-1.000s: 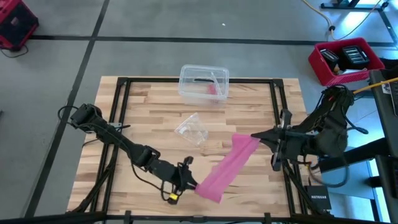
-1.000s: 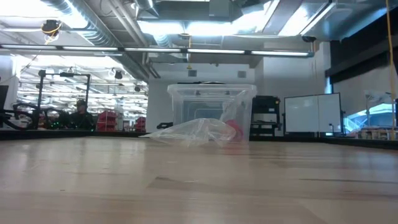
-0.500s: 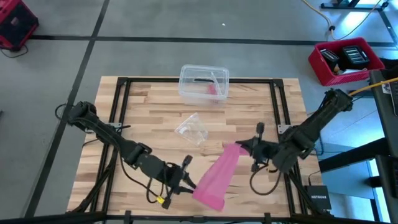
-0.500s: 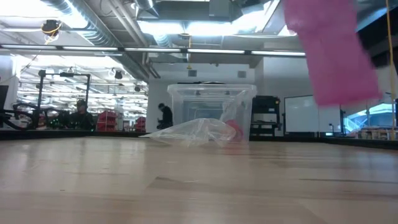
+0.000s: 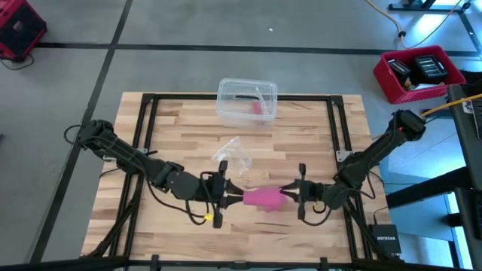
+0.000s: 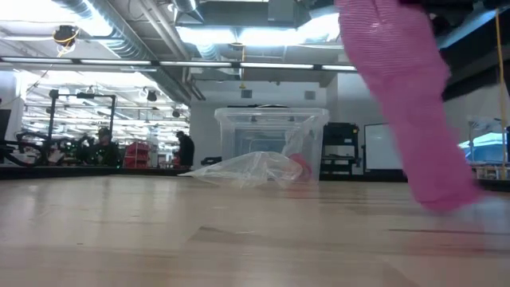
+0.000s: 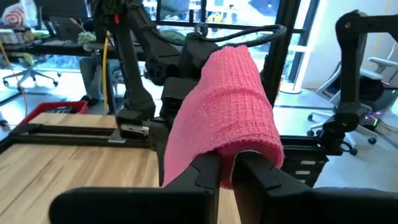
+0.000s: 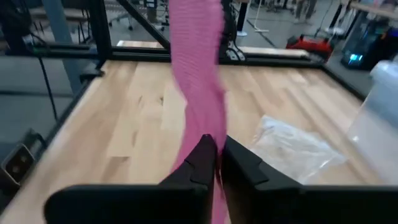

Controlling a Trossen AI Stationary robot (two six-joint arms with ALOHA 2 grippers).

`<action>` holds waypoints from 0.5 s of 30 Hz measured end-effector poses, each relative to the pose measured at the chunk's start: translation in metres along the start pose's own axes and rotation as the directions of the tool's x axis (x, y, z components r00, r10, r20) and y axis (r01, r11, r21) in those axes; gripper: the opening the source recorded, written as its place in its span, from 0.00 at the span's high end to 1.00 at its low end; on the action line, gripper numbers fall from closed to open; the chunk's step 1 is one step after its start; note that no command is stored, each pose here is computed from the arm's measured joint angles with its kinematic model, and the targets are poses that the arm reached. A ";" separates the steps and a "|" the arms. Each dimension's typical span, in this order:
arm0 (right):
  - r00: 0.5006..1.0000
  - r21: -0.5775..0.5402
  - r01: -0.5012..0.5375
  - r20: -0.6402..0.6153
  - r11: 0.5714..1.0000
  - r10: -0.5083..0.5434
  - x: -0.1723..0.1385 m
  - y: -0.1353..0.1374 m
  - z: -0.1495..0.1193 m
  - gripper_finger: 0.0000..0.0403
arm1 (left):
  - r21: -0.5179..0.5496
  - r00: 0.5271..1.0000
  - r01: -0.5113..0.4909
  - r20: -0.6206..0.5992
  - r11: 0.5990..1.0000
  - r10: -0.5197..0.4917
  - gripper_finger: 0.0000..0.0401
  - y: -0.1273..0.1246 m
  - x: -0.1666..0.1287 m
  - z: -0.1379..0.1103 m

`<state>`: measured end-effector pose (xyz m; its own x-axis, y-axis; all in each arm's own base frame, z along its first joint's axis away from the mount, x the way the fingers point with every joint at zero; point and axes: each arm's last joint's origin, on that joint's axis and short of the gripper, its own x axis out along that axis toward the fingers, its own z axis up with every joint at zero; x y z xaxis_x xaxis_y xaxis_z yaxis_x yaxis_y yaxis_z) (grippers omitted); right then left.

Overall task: Roll bandage
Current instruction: Roll the pink bandage

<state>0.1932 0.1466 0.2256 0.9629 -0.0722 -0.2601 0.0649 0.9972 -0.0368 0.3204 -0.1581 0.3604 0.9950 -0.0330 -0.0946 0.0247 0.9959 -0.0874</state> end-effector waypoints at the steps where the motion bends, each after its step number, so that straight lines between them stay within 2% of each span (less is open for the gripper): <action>1: 1.000 0.016 -0.004 -0.001 1.000 0.004 0.000 0.000 0.000 0.91 | -0.007 1.000 -0.003 0.000 1.000 0.003 0.95 0.001 0.001 0.000; 5: 1.000 0.048 -0.011 0.022 0.999 0.010 -0.001 0.002 0.012 0.79 | -0.017 1.000 -0.013 -0.008 1.000 0.013 0.95 0.004 0.002 0.000; 9: 0.998 0.032 -0.059 0.020 0.998 0.058 -0.013 0.001 0.041 0.61 | -0.020 1.000 -0.013 -0.006 1.000 0.012 0.95 0.004 0.001 0.000; 12: 0.990 0.028 -0.132 -0.049 0.991 0.133 -0.026 -0.003 0.059 0.49 | -0.024 1.000 -0.005 0.003 1.000 0.005 0.95 0.002 -0.002 0.003; 15: 0.976 0.081 -0.168 -0.128 0.982 0.177 -0.031 -0.005 0.062 0.41 | -0.023 1.000 -0.002 0.011 1.000 0.003 0.95 0.003 -0.004 0.005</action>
<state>0.1799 0.1453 0.2939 0.9177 0.1038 -0.3835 -0.0765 0.9934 0.0858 0.3168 -0.1550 0.3657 0.9961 -0.0294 -0.0837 0.0201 0.9938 -0.1097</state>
